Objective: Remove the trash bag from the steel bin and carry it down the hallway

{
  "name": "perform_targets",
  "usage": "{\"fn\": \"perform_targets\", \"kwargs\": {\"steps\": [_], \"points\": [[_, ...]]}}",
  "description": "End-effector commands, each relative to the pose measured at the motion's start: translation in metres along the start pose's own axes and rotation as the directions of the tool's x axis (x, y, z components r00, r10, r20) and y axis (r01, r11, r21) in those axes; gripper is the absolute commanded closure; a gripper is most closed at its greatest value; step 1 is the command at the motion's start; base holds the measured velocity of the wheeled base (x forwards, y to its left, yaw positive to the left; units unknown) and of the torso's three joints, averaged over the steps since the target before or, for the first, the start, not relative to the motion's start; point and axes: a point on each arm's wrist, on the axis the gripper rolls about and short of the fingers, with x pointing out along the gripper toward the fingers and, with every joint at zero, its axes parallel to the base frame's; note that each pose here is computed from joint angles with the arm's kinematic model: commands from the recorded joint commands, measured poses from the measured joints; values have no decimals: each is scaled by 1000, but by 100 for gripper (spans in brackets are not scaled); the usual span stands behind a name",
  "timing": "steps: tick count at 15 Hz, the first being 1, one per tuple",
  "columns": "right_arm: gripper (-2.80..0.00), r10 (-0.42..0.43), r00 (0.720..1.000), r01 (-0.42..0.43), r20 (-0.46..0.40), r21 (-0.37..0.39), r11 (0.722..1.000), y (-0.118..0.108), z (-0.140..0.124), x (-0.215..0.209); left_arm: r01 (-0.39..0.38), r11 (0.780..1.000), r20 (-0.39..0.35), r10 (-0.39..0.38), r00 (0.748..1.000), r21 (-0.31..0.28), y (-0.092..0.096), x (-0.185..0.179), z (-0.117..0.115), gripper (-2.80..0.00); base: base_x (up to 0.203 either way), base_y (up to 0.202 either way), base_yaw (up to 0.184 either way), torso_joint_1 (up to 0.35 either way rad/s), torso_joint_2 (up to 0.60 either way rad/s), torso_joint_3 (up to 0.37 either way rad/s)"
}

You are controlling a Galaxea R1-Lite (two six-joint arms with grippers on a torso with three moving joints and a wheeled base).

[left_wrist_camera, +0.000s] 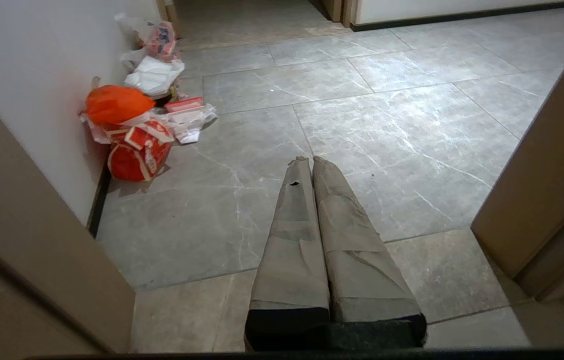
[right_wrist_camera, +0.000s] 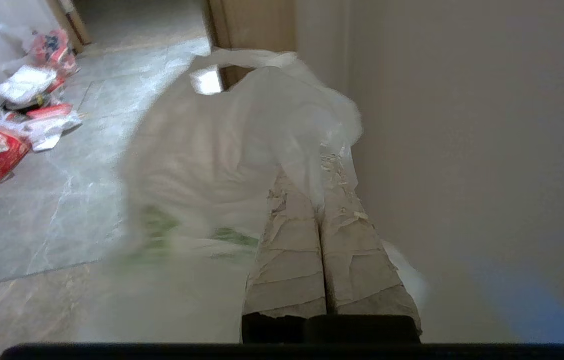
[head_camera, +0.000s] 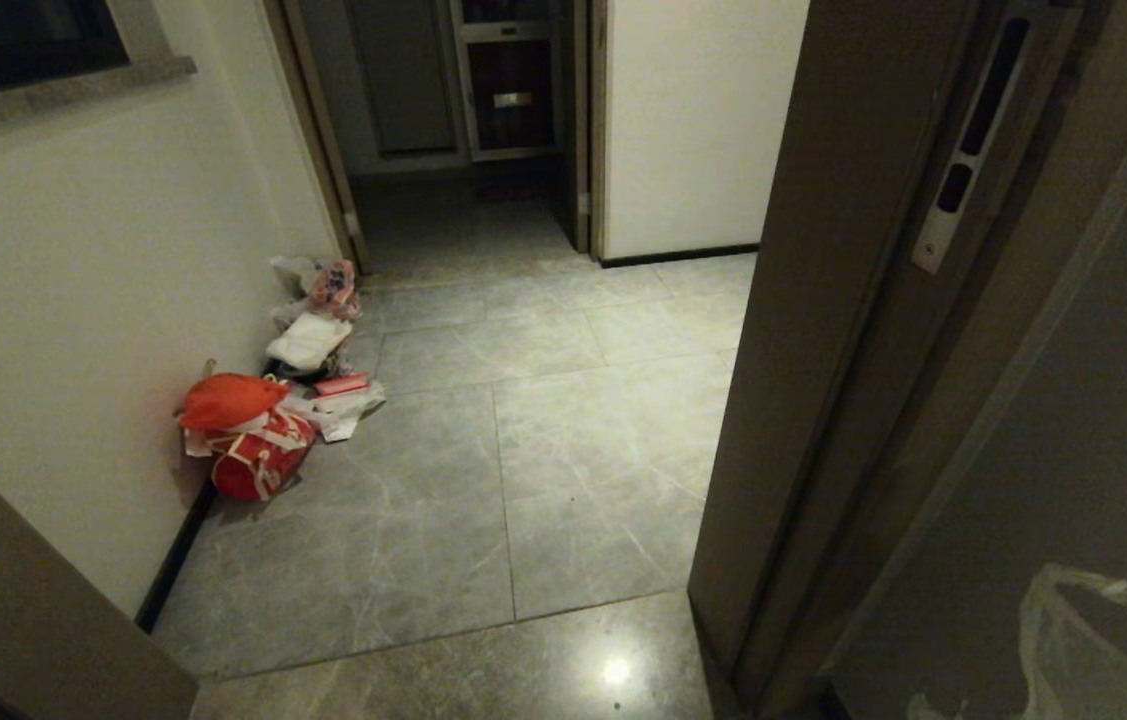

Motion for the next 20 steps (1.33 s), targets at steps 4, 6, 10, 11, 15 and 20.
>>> {"fn": "perform_targets", "kwargs": {"steps": [4, 6, 10, 11, 15, 20], "points": [[0, 0, 1000, 0, -2, -1, 1000, 0, 0, 0, -1, 1000, -1, 1, 1000, -1, 0, 0, 0, 0, 0, 0, 0, 0, 0, 0], [0, 0, 1000, 0, -3, 0, 1000, 0, 0, 0, -1, 1000, -1, 1, 1000, 0, 0, 0, 0, 0, 0, 0, 0, 0, 0, 0], [0, 0, 1000, 0, -2, 0, 1000, 0, 0, 0, -1, 1000, -1, 1, 1000, -1, 0, 0, 0, 0, 2, -4, 60, 2, -1, -1], [0, 0, 1000, 0, 0, 0, 1000, 0, 0, 0, -1, 1000, -1, 1, 1000, -1, 0, 0, 0, 0, 3, -12, 173, 2, 2, -2], [0, 0, 1000, 0, -2, 2, 1000, 0, 0, 0, -1, 1000, -1, 1, 1000, -1, 0, 0, 0, 0, 4, -12, 119, 4, 2, 0], [0, 0, 1000, 0, -1, 2, 1000, 0, 0, 0, 0, 1000, 0, 0, 1000, 0, 0, 0, 0, 0, 0, 0, 0, 0, 0, 0]]}}
